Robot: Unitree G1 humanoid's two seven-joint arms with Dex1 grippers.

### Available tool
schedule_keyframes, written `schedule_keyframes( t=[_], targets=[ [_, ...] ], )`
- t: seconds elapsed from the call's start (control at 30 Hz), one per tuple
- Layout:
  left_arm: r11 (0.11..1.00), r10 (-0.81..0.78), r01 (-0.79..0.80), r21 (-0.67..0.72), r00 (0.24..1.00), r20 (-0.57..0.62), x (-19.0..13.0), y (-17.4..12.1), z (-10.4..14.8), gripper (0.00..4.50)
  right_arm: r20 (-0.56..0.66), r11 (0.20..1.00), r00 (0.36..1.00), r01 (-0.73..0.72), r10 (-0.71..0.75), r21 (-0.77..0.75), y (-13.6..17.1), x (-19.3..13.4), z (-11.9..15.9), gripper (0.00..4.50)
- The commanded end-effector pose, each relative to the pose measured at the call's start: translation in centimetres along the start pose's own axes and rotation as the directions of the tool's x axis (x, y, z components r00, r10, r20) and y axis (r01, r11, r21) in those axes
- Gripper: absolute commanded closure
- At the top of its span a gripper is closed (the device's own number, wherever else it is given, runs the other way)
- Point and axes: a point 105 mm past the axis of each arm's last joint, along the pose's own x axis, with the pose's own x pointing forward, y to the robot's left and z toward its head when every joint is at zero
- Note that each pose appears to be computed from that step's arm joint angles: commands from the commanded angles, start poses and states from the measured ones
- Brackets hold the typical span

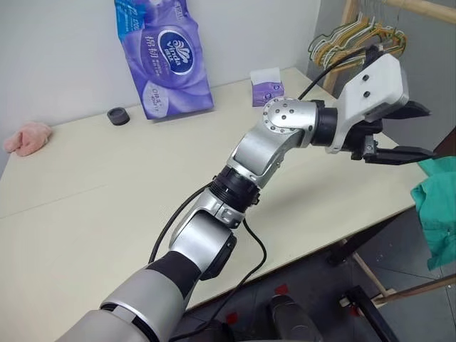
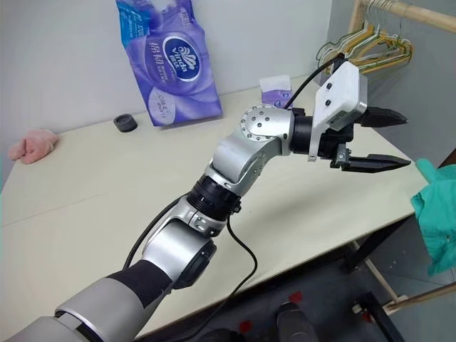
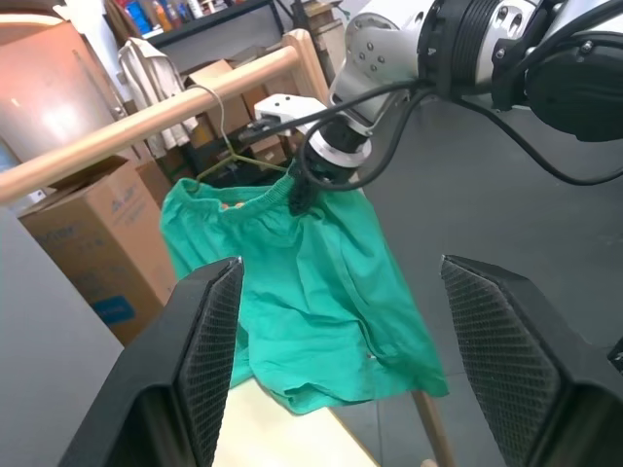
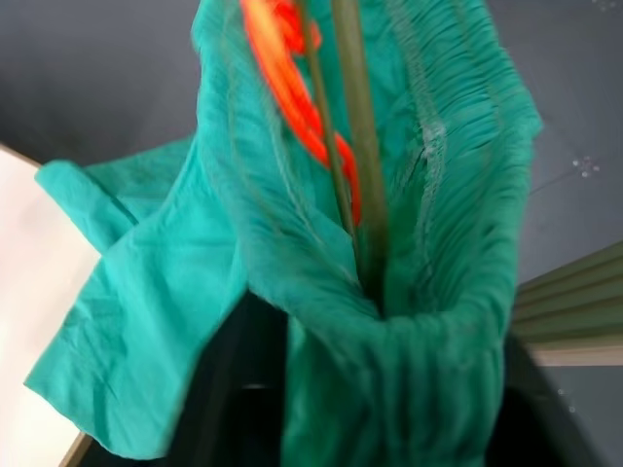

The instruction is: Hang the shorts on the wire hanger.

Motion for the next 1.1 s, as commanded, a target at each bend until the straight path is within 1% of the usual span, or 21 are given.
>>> schedule_keyframes(
  t=[0.03,0.13,0.17,0.23,0.3,0.43,0.47,0.53,0.6,0.67,0.77,0.83,0.9,0.97,1.0,1.03,1.1],
  targets=[
    [0.999,-0.005,0.003,0.055,0.999,0.039,0.3,0.2,1.6,1.08,0.077,1.0,0.997,-0.001,-0.001,0.029,-0.3,-1.9,2.1,1.17],
    [0.998,-0.005,0.003,0.055,0.999,0.038,0.3,0.1,1.5,1.08,0.111,1.0,0.994,0.02,-0.021,0.01,-0.2,-2.9,2.8,0.21],
    [0.999,-0.004,0.002,0.054,0.999,0.036,0.2,0.1,1.4,1.08,0.155,0.999,0.987,0.043,-0.038,-0.03,0.0,-3.4,3.5,0.02],
    [0.999,-0.003,0.001,0.051,0.999,0.032,0.1,0.1,1.3,1.08,0.227,0.992,0.971,0.09,-0.069,-0.083,0.4,-4.4,4.2,0.02],
    [0.999,0.0,-0.001,0.049,1.0,0.028,0.0,0.2,1.1,1.08,0.26,0.993,0.964,0.081,-0.056,-0.084,1.4,-5.1,4.0,0.02],
    [0.999,0.012,-0.013,0.047,1.0,0.015,-0.3,0.4,0.7,1.08,0.439,0.968,0.896,0.167,-0.068,-0.189,3.0,-7.0,4.5,0.02],
    [0.999,0.014,-0.014,0.047,1.0,0.013,-0.4,0.5,0.6,1.08,0.463,0.964,0.884,0.176,-0.066,-0.198,3.2,-7.3,4.6,0.02],
    [0.998,0.031,-0.031,0.054,0.999,-0.01,-0.9,0.7,0.1,1.08,0.575,0.931,0.818,0.195,0.019,-0.308,5.9,-8.8,5.2,0.02],
    [0.997,0.058,-0.056,0.056,0.998,-0.037,-1.7,0.9,-0.6,1.08,0.625,0.899,0.766,0.155,0.152,-0.409,9.5,-9.7,4.7,0.02],
    [0.994,0.099,-0.095,0.062,0.993,-0.069,-3.0,1.3,-1.6,1.08,0.613,0.868,0.737,0.075,0.283,-0.491,12.8,-9.9,3.1,0.02],
    [0.983,0.183,-0.18,0.035,0.972,-0.145,-6.3,1.3,-3.9,1.08,0.54,0.788,0.691,-0.07,0.48,-0.611,17.7,-10.0,-0.7,0.02],
    [0.972,0.235,-0.234,0.029,0.951,-0.199,-8.3,1.1,-5.3,1.08,0.505,0.758,0.673,-0.128,0.54,-0.64,19.3,-10.0,-2.7,0.02],
    [0.931,0.353,-0.364,0.011,0.894,-0.278,-11.6,0.8,-7.4,1.08,0.439,0.688,0.64,-0.198,0.631,-0.698,22.0,-9.9,-6.1,0.02],
    [0.866,0.478,-0.499,0.035,0.804,-0.354,-14.7,0.4,-9.2,1.08,0.381,0.608,0.562,-0.295,0.734,-0.737,24.8,-10.4,-9.3,0.02],
    [0.819,0.546,-0.572,0.047,0.749,-0.376,-16.2,0.4,-9.8,1.08,0.362,0.578,0.524,-0.334,0.771,-0.745,25.9,-10.7,-10.6,0.02],
    [0.752,0.62,-0.658,0.046,0.681,-0.391,-17.6,0.5,-10.3,1.08,0.351,0.553,0.491,-0.36,0.797,-0.752,26.8,-10.9,-11.8,0.02],
    [0.511,0.8,-0.854,0.098,0.431,-0.418,-22.1,0.3,-11.6,1.08,0.348,0.507,0.438,-0.324,0.829,-0.799,28.7,-11.1,-14.2,0.02]
  ],
)
